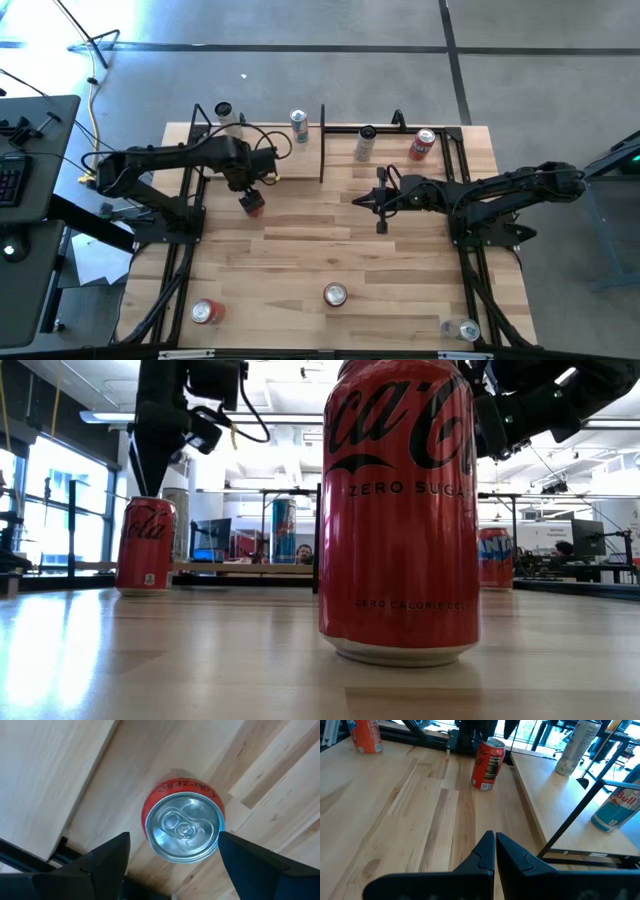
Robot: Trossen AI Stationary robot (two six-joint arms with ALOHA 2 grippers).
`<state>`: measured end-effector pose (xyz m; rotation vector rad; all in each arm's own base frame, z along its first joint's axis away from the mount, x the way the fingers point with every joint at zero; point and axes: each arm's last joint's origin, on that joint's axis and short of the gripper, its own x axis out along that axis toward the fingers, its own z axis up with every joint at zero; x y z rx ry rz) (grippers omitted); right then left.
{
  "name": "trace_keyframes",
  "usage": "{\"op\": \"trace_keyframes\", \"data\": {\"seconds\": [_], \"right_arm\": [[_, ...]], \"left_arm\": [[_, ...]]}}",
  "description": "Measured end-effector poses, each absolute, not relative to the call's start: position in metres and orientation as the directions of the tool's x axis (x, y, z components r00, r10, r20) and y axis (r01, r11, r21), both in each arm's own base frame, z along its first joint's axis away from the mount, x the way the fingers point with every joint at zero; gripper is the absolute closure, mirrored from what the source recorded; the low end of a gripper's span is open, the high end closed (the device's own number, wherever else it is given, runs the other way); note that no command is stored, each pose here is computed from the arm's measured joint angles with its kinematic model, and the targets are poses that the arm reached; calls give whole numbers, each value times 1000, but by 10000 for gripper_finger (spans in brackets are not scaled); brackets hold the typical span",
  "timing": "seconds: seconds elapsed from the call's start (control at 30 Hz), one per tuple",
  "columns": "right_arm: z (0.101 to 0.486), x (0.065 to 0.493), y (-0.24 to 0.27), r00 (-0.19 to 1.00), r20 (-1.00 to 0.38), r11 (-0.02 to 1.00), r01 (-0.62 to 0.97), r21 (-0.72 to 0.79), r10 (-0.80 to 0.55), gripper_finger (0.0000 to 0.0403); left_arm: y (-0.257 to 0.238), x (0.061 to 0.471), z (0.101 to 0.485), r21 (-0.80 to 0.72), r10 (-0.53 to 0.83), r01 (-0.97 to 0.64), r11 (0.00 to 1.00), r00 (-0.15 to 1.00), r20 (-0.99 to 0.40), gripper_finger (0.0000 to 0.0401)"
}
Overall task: Place canned beverage on shelf
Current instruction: Put the top red soda can on the shelf
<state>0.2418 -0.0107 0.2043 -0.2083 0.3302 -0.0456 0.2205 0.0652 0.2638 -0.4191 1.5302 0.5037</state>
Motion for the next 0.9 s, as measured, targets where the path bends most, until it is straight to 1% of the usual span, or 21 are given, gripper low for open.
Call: {"op": "trace_keyframes", "data": {"seconds": [0.37, 0.57, 0.77, 0.9], "right_arm": [[204, 242, -11, 945, -317, 978, 10, -210, -78, 402], [204, 242, -11, 945, -317, 978, 11, -211, -79, 402], [204, 242, -11, 945, -317, 978, 11, -211, -79, 402], [204, 242, -11, 945, -317, 978, 11, -211, -79, 402]], "left_arm": [[67, 224, 262, 30, 30, -536, 843, -8, -1000, 109], [66, 220, 263, 34, 19, -534, 845, -34, -999, 109], [63, 215, 270, -18, -15, -535, 845, 11, -1000, 109], [62, 214, 271, -26, -16, -543, 840, 23, -1000, 109]]}}
